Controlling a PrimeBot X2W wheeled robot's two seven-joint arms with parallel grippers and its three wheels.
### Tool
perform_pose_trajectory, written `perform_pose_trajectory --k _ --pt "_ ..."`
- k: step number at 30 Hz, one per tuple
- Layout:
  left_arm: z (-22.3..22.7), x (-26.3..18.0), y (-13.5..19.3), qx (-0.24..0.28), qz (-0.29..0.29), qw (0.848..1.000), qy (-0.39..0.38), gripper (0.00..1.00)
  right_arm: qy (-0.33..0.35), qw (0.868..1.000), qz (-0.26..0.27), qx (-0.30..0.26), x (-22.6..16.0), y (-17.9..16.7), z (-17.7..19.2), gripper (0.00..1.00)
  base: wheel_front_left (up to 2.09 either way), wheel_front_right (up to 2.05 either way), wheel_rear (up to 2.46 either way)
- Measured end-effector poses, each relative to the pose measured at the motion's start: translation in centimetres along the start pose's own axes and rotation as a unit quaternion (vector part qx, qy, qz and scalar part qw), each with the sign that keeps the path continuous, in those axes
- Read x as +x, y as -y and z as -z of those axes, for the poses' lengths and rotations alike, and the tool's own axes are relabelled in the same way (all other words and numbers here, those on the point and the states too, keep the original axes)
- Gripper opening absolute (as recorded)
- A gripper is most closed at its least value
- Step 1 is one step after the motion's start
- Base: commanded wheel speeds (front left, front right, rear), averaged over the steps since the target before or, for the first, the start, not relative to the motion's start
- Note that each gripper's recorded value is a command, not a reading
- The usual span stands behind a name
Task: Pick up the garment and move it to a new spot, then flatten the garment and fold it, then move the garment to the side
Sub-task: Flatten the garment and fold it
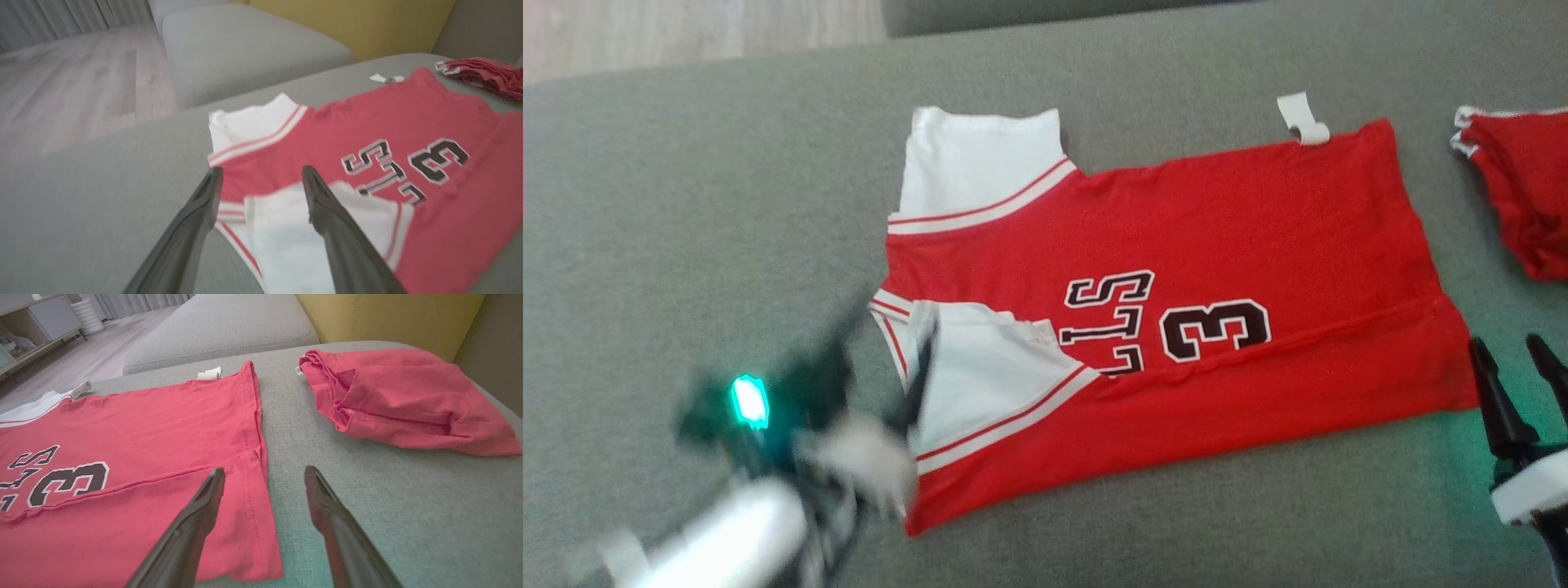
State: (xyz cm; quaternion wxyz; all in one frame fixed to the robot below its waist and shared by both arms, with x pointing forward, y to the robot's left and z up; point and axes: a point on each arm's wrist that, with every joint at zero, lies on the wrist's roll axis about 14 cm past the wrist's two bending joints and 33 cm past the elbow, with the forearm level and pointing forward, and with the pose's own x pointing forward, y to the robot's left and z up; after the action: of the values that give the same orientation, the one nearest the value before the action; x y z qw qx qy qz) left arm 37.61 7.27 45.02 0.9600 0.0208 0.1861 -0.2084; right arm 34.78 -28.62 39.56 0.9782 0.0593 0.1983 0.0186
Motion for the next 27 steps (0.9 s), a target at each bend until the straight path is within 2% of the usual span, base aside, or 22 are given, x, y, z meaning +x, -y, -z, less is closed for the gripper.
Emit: perform_pose_trajectory --k 3,5,9,14,20,24,27 --pt "-5.7 3.7 -1.6 0.047 0.018 0.998 0.046 1.0 0.009 1.0 -0.005 0.0 0.8 -0.6 -0.4 1.0 0.0 0.0 0.0" --pt "-9.0 6.6 -2.6 0.081 0.032 0.995 0.051 1.0 0.016 1.0 -0.011 0.0 1.6 -1.1 -0.9 1.0 0.0 0.0 0.0" --pt "-11.4 11.5 -3.9 0.107 0.074 0.991 -0.01 1.0 0.027 0.999 -0.018 -0.011 3.3 -1.3 -2.2 1.0 0.0 0.0 0.0" --pt "-8.8 16.3 -6.4 0.112 0.076 0.981 -0.138 1.0 0.03 0.999 -0.007 -0.01 4.0 -0.8 -2.3 1.0 0.0 0.0 0.0" --pt "-2.6 20.1 -8.4 0.104 0.069 0.954 -0.273 1.0 0.007 1.0 0.023 0.001 3.3 0.5 -0.6 1.0 0.0 0.0 0.0" --pt "0.0 21.2 -9.1 0.099 0.066 0.944 -0.309 1.0 -0.007 0.999 0.041 0.0 2.8 1.6 0.2 1.0 0.0 0.0 0.0" --pt "0.5 21.7 -9.3 0.097 0.064 0.942 -0.314 1.0 -0.012 0.999 0.048 0.0 2.5 2.0 0.6 1.0 0.0 0.0 0.0"
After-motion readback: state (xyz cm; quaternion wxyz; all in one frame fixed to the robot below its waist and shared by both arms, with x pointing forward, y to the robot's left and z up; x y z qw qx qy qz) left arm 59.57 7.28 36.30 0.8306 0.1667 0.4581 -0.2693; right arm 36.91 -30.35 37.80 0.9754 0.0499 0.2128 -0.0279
